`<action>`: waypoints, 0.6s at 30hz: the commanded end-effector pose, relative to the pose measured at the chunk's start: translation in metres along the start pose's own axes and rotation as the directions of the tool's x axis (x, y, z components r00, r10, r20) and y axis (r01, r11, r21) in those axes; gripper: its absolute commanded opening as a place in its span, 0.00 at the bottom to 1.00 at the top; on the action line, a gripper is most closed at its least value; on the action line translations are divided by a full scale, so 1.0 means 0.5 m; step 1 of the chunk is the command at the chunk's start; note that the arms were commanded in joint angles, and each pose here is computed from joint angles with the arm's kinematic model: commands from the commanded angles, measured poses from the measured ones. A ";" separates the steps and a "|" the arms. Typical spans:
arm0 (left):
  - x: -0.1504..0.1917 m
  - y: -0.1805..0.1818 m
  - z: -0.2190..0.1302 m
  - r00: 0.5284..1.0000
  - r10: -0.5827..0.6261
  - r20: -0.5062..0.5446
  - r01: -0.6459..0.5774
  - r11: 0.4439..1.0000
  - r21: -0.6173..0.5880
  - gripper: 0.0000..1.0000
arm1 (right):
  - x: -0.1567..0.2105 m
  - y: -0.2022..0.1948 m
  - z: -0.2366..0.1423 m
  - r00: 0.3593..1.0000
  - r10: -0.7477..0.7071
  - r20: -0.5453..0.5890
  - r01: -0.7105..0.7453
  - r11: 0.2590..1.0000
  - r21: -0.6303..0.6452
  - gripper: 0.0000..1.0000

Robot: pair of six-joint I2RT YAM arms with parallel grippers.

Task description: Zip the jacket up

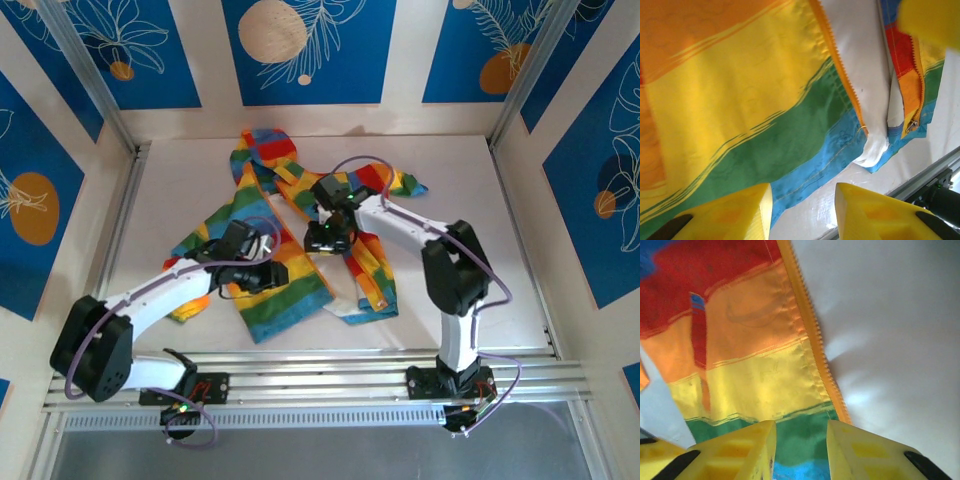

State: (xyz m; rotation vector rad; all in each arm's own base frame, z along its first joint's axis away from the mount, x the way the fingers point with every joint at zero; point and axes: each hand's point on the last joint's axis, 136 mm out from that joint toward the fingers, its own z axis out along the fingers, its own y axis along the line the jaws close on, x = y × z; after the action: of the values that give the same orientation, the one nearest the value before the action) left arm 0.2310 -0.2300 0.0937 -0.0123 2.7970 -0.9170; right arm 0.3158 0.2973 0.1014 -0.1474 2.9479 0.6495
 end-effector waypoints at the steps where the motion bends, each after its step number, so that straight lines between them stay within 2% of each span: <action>1: -0.007 -0.022 0.012 0.998 0.070 0.007 -0.069 0.995 -0.066 0.37 | 0.003 -0.061 -0.060 0.999 0.015 0.036 -0.016 0.999 0.045 0.33; 9: 0.006 -0.078 0.087 0.992 0.128 -0.015 -0.129 0.983 -0.133 0.39 | 0.126 -0.233 -0.088 0.989 0.145 -0.024 -0.140 0.979 0.150 0.34; 13: 0.013 -0.095 0.122 0.990 0.136 -0.037 -0.140 0.978 -0.154 0.40 | 0.171 -0.277 -0.082 0.986 0.159 -0.054 -0.143 0.965 0.221 0.33; 18: 0.020 -0.109 0.157 0.990 0.125 -0.062 -0.133 0.980 -0.146 0.40 | 0.182 -0.297 -0.071 0.987 0.144 -0.071 -0.120 0.955 0.272 0.30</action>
State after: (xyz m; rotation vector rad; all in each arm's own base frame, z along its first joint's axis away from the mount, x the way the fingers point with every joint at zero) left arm 0.2279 -0.3117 0.0597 0.1981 2.8816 -0.6887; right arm 0.2423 0.1469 0.0576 0.0922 3.1237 0.3101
